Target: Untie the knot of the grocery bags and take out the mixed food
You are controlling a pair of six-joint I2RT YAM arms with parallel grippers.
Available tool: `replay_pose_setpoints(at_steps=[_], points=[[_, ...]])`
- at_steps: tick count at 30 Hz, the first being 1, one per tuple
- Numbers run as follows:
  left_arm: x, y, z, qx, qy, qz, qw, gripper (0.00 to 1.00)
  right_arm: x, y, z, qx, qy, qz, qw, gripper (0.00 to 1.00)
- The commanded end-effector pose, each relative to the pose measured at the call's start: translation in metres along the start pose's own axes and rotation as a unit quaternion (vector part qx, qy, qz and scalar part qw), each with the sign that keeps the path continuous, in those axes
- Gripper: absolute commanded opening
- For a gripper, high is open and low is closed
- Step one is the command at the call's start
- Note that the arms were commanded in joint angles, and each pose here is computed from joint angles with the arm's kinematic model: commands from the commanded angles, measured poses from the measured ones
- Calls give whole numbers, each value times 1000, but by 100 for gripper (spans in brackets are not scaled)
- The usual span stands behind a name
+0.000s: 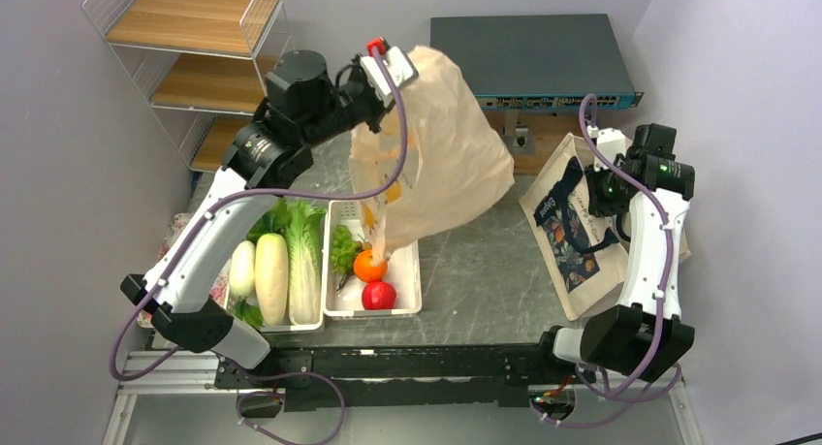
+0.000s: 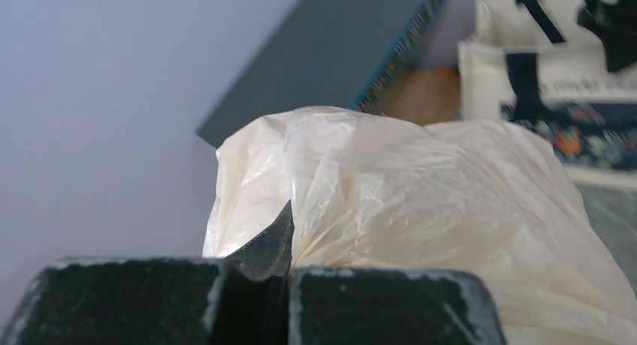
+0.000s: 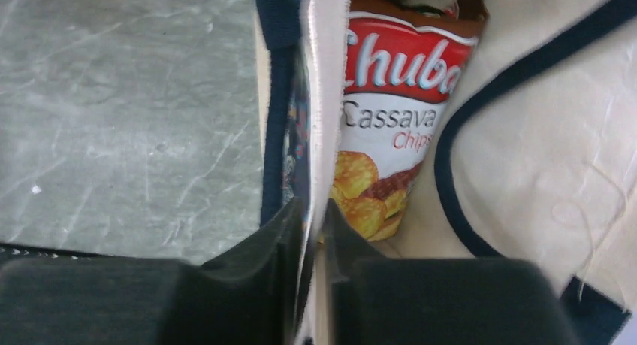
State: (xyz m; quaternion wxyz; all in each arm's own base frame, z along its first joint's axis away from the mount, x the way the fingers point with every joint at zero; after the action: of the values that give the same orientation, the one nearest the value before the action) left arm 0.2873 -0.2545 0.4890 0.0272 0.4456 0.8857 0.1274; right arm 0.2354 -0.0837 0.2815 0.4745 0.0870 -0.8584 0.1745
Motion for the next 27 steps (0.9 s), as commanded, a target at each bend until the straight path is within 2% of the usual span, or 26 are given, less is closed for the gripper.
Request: replay_pose_setpoints(at_steps=[1,7,12,17,21,27], points=[[37,35,-83,-8,-145,-121,982,0,17,24,-13,44,-72,-75,994,0],[50,53,-137,-55,-276,-174,944,0,38,64,-21,101,-140,-164,971,0],[50,64,-169,-64,-348,-204,913,0,55,103,-23,145,-171,-236,945,0],[42,70,-188,-70,-400,-211,889,0,67,148,-27,190,-194,-304,913,0],[41,71,-197,-64,-429,-209,877,0,73,162,-31,203,-209,-348,891,0],[34,56,-207,-37,-482,-148,863,0,68,190,-20,272,-196,-407,850,0]])
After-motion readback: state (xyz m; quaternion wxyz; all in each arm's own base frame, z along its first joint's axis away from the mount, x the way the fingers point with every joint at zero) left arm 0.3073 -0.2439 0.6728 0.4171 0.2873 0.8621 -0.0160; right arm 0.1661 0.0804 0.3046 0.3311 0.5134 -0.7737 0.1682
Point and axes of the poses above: each gripper's point midway between its finger pads, its own x axis back along the fingers, its own y axis along the line the jaws close on, z = x × y, the point moved 6 cm from there along x, back along the fingers, and after that the axes turned 10 degrees about x, right-handed, at the moved point
